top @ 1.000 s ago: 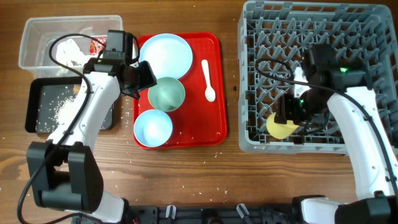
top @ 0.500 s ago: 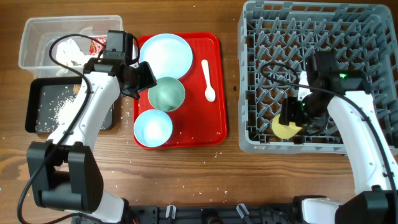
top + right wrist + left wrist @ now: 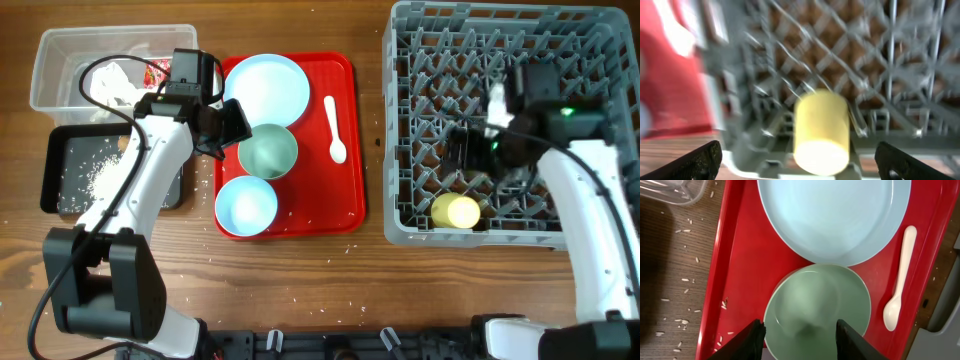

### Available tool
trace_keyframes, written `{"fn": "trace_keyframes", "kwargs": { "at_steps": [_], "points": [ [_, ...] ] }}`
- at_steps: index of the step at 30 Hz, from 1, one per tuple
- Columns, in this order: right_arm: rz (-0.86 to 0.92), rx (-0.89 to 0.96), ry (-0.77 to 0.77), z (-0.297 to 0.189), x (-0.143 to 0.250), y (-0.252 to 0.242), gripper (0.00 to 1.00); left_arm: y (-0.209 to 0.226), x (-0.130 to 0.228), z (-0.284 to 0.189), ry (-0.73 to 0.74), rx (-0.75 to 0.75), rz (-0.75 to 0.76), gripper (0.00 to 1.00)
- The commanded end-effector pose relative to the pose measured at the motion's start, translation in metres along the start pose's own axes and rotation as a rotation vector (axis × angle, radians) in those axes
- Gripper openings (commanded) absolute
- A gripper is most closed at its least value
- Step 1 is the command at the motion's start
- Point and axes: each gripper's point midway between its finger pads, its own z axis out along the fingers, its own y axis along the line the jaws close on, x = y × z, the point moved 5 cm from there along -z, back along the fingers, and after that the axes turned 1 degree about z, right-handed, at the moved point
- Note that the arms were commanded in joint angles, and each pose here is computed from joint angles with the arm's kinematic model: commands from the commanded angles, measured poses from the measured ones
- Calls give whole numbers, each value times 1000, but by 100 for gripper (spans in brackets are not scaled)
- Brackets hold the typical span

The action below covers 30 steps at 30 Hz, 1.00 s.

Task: Sort waste into correct bins and load items into the dishwasher rack
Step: 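Move the right gripper toward the red tray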

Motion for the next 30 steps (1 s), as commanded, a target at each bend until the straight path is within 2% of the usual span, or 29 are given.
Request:
{"fn": "trace_keyframes", "kwargs": {
  "at_steps": [1,3,5,10,14,16,18,21,22,25,28,30],
  "points": [
    [-115,-244,-145,-39,-28,37,100,-4,-3,-8,-27,4,58,47],
    [-173,-371,-220,-47,-41,61,99,-7,0,-8,-18,4,130,47],
    [-222,-417,-254,-47,-46,83,99,-12,3,-7,-13,8,149,48],
    [-247,-415,-279,-36,-48,128,99,-33,17,-4,3,17,316,52],
    [-234,-400,-295,-34,-45,145,100,-34,17,-4,-1,10,318,51],
    [-190,-374,-307,-31,-46,149,100,-29,11,-11,-8,4,298,51],
    [-223,-385,-303,-22,-44,167,100,-22,-3,-31,-43,1,264,51],
    [-200,-400,-294,6,-45,204,93,-11,-21,-60,-130,7,221,54],
    [-194,-385,-294,24,-44,221,91,3,-29,-72,-165,-3,181,63],
    [-214,-343,-273,65,-39,245,87,36,-36,-81,-169,-38,87,68],
    [-223,-303,-201,116,-34,254,79,66,-42,-86,-172,-68,-18,88],
    [-204,-273,-149,143,-30,252,74,72,-43,-88,-177,-75,-34,92]
  ]
}}
